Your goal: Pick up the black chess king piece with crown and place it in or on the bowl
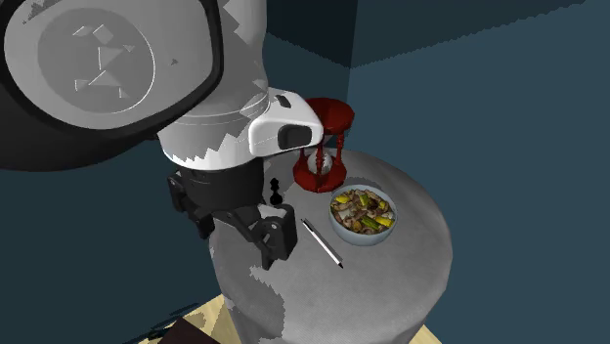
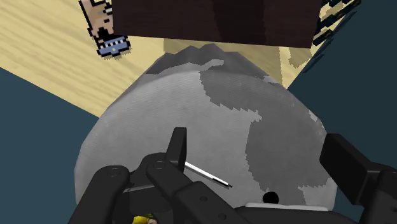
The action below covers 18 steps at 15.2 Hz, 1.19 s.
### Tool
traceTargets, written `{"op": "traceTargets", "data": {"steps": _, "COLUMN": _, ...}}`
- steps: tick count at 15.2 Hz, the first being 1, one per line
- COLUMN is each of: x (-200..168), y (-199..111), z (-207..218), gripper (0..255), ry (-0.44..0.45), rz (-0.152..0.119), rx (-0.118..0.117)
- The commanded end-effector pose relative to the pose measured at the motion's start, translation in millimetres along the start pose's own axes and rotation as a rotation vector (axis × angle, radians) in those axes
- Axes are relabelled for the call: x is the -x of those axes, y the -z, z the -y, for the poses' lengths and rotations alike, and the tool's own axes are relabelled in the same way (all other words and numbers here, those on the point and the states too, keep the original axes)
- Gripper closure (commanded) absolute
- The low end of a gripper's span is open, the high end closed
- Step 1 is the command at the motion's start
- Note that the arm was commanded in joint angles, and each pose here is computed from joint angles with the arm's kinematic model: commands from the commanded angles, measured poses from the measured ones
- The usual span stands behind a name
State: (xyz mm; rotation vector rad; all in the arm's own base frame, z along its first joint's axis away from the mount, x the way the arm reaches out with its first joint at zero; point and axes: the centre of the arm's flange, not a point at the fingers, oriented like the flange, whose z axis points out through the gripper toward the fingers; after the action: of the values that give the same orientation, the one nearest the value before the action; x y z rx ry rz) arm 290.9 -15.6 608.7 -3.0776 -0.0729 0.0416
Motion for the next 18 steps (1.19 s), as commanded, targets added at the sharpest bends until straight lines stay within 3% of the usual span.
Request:
{"op": "traceTargets", "data": {"steps": 1, "x": 0, "y": 0, "z": 0, "gripper": 0, "ry": 0.0, "rz": 0.0, "rx": 0.0}}
{"op": "traceTargets", "data": {"steps": 18, "x": -167, "y": -110, "z": 96, "gripper": 0, "ry": -0.107, "rz": -0.045, "rx": 0.04}}
